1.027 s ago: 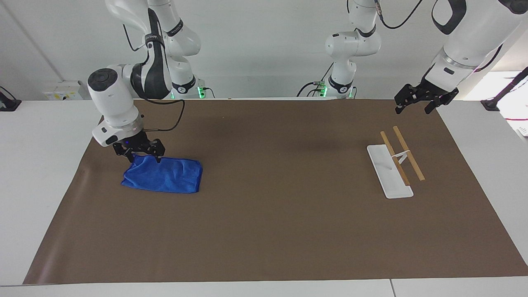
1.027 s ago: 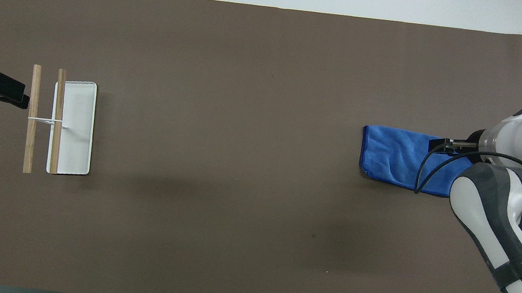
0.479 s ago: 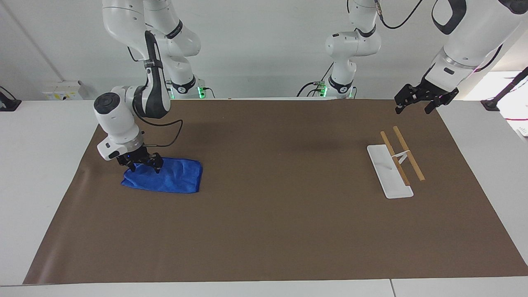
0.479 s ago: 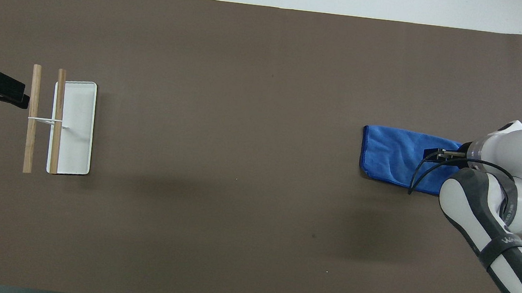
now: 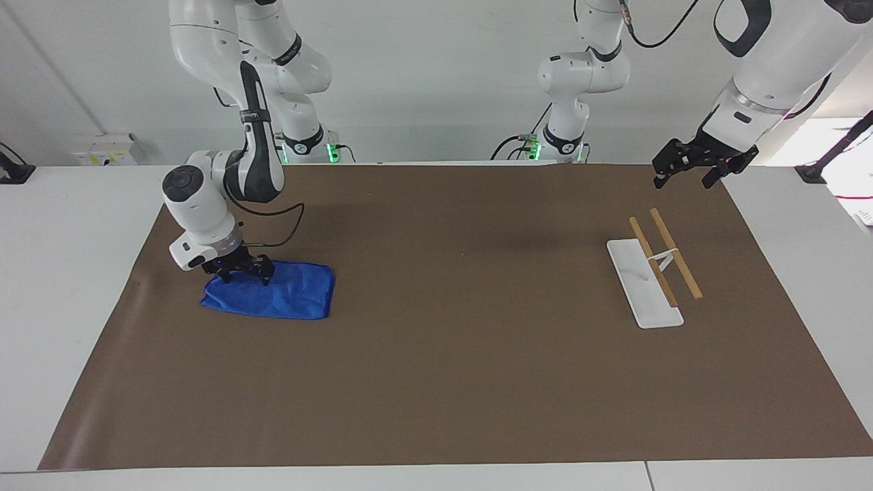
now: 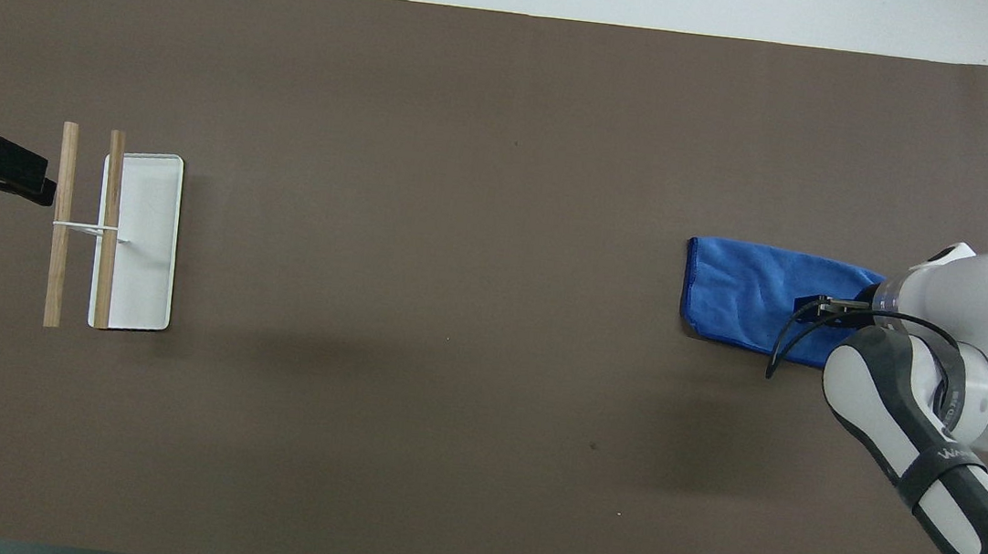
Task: Right arm passes towel to left arm to hang
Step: 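Reach the right gripper down and grasp the blue towel's near end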
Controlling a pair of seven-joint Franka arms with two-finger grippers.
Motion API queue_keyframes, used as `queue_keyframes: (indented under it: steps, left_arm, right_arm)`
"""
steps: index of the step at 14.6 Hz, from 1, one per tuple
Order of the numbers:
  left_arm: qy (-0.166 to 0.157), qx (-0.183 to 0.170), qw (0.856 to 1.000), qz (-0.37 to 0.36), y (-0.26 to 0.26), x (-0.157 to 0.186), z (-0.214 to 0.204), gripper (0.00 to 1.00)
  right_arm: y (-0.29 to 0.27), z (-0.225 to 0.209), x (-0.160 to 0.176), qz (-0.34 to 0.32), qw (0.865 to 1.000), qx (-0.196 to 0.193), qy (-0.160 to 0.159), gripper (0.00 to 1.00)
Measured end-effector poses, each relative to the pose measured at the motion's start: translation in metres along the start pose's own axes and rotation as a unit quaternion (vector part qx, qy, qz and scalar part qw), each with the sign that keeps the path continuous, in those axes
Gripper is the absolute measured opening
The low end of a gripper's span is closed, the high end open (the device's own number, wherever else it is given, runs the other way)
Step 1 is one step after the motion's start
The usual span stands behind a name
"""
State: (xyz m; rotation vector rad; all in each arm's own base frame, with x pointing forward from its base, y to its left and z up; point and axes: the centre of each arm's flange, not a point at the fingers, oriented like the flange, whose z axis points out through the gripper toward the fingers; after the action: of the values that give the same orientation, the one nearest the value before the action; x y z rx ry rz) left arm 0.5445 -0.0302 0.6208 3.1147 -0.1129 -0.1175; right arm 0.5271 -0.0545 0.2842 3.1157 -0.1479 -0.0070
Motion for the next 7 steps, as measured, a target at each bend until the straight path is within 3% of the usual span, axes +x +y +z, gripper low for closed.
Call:
queue_keyframes:
  steps: [2,7]
  left_arm:
    - [0.000,0.000,1.000,0.000,0.0000,0.0000,0.0000,1.00]
    - [0.000,0.000,1.000,0.000,0.0000,0.0000,0.0000,1.00]
  right_arm:
    - [0.0000,0.0003,-0.0003,-0.013,1.000,0.000,0.000,0.88]
    - [0.0004,-0.0060,0.0016,-0.021,1.000,0.000,-0.002,0.33]
